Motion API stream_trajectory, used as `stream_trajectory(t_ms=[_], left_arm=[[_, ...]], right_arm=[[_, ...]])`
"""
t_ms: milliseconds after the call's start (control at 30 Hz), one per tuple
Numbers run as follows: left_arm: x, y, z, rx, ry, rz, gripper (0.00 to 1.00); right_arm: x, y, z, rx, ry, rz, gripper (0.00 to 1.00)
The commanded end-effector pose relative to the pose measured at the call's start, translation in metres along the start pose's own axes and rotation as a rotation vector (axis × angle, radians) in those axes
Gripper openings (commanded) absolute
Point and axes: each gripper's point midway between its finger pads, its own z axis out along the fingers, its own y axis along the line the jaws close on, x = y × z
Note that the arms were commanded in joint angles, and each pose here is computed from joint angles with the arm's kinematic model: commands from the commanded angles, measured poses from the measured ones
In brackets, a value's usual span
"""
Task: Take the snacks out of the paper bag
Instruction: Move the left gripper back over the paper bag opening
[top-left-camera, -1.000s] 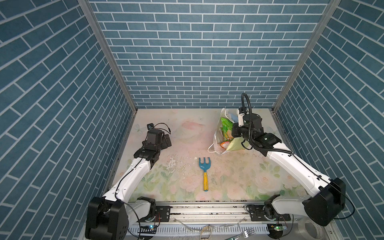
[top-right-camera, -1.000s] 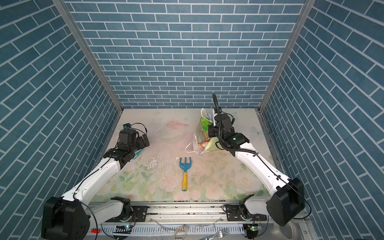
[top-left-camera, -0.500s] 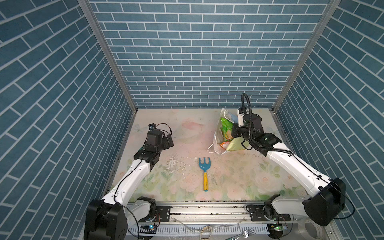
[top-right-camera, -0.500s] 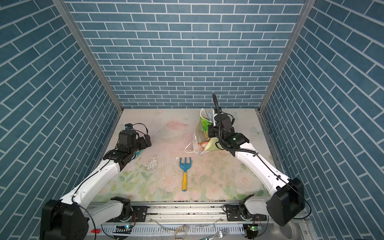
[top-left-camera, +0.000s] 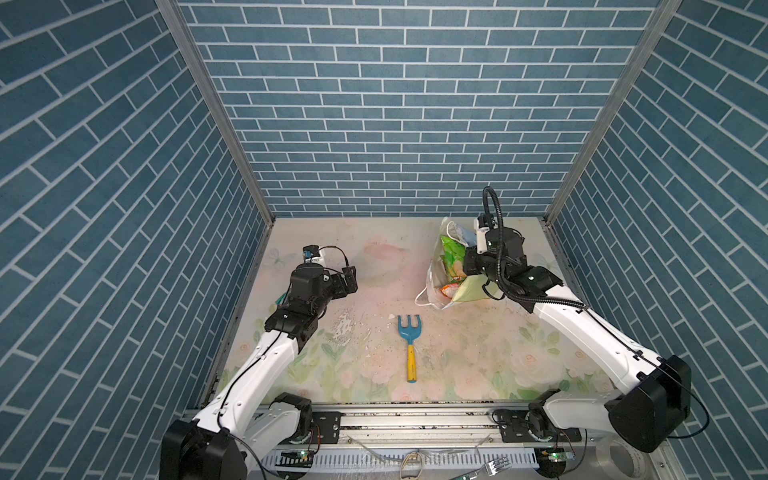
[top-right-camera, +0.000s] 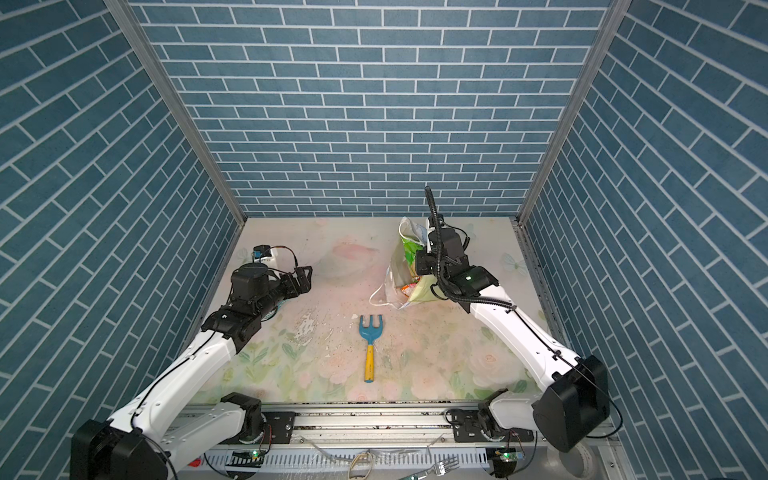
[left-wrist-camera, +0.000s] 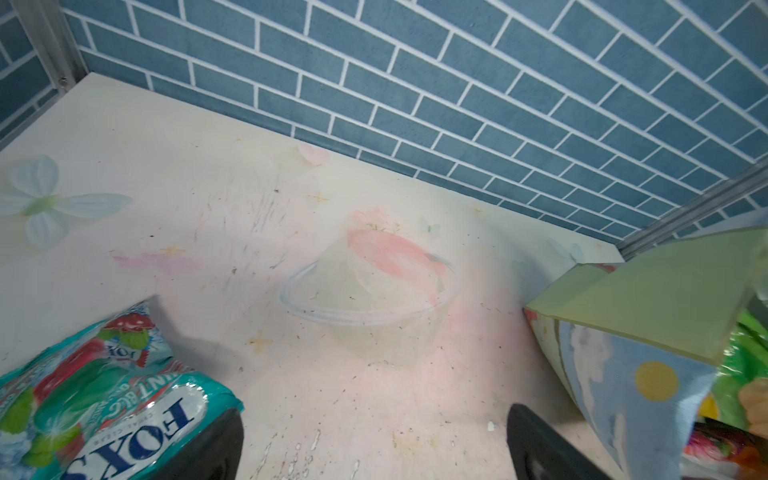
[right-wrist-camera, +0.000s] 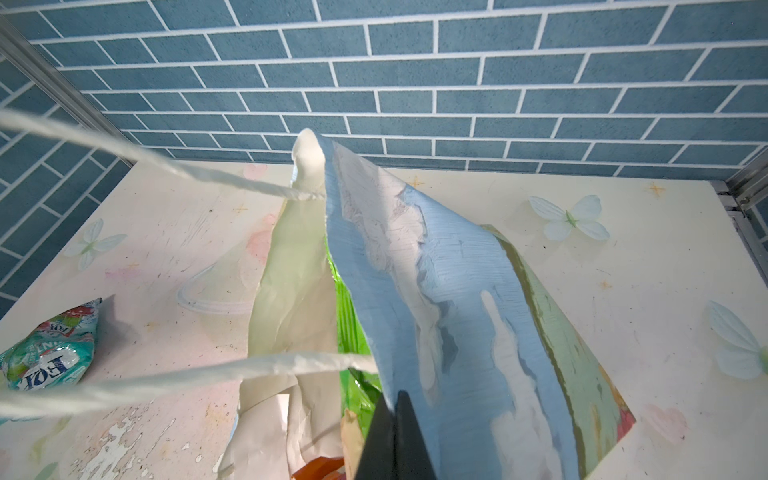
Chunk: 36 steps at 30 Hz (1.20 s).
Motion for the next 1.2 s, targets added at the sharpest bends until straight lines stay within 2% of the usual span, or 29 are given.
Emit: stream_trajectory(t_ms=[0,533,900,1167], left_arm=[[-0.005,-0.022,-0.008,0.078,-0.017,0.014,1.00],[-0.004,-0.075,-0.017,0.175,0.011,0.090,1.00],[0.009,-0.148,-0.022,0.329,0.099,0.180,1.00],[0.028,-0.191,-0.022,0.432,0.153,0.159,0.99]], right_arm=[[0.019,-0.008,0.008,0.043,0.054,0.015,0.00],[0.014,-0.008,0.009,0.044,0.030,-0.078,0.00],[0.014,-0.001,0.000,-0.014,0.009,-0.118,0.00],[0.015,0.002,-0.001,-0.040,-0.023,-0.111,0.00]])
